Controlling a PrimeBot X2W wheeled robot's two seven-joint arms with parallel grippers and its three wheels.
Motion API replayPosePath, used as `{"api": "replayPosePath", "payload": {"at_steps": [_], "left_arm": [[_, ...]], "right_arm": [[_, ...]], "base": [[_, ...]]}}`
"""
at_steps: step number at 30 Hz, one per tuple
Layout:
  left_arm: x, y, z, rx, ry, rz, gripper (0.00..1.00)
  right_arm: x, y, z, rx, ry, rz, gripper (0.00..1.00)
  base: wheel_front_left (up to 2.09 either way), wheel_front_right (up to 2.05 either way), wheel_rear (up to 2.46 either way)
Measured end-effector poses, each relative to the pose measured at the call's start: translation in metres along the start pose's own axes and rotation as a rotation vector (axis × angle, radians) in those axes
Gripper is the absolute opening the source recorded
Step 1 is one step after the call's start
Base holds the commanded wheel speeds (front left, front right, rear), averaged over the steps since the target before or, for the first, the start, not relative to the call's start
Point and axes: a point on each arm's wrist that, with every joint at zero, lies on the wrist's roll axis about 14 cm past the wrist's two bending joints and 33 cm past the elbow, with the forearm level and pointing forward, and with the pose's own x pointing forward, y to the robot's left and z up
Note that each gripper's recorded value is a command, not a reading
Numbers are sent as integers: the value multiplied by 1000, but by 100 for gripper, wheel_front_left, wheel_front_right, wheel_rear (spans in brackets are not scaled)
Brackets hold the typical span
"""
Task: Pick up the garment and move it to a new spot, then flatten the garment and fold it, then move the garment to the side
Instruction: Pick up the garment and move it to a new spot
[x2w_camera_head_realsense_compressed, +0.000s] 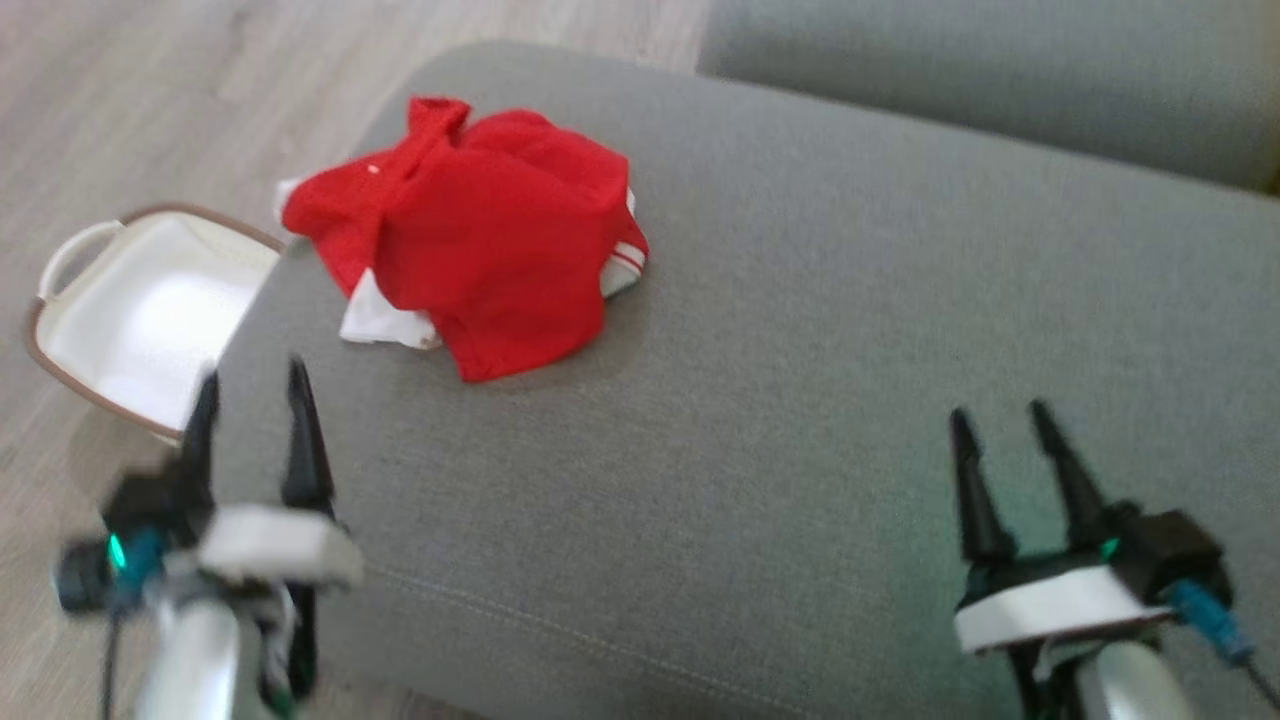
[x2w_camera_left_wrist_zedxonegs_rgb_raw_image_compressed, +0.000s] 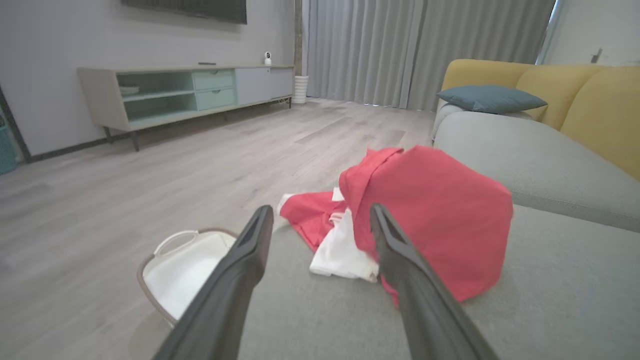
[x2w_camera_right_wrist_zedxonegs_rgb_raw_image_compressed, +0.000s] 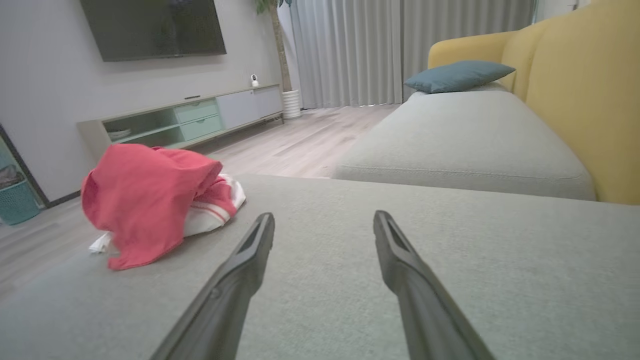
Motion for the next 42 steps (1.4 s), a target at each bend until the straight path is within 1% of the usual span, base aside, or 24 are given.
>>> {"api": "replayPosePath", "payload": {"at_steps": [3,5,10,12,14,17,21,23,25,28,29,30,33,36,38,42], "left_arm": [[36,-8,8,49,-10,-60,100],[60,-16,7,80,21,-112,100],[117,-38,-7,139,154,-239,100],[137,-44,-16,147,221,-256,100],[153,-49,-30,122,306,-254,100],[170,-53,-54,122,424,-255,100],[185,-56,-79,140,523,-254,100],[190,-65,-97,150,581,-271,100],[191,-70,-108,149,611,-282,100],[191,-68,-117,163,640,-280,100],[192,-66,-119,156,650,-270,36],[193,-64,-120,154,644,-265,0],[196,-62,-115,141,609,-256,0],[204,-62,-97,122,513,-251,0],[215,-63,-70,74,400,-233,0],[235,-73,4,-13,136,-242,0]], "right_arm": [[8,-24,7,-8,-29,-60,100],[13,-41,10,-17,-48,-100,100],[21,-80,14,-35,-75,-191,100],[23,-91,14,-41,-77,-217,100],[25,-100,14,-46,-79,-235,100],[27,-110,10,-44,-70,-255,100],[25,-119,-1,-38,-44,-275,100],[24,-123,-9,-33,-25,-282,100],[23,-125,-14,-30,-13,-287,100],[23,-126,-17,-29,-6,-291,100],[22,-127,-18,-28,-4,-292,100],[22,-127,-18,-29,-4,-293,100],[21,-127,-15,-32,-9,-293,100],[19,-125,-12,-35,-11,-292,100],[17,-123,-8,-35,-17,-290,100],[11,-119,5,-21,-51,-292,100]], "base": [[0,0,0],[0,0,0],[0,0,0],[0,0,0],[0,0,0],[0,0,0],[0,0,0],[0,0,0],[0,0,0],[0,0,0],[0,0,0],[0,0,0],[0,0,0],[0,0,0],[0,0,0],[0,0,0]]}}
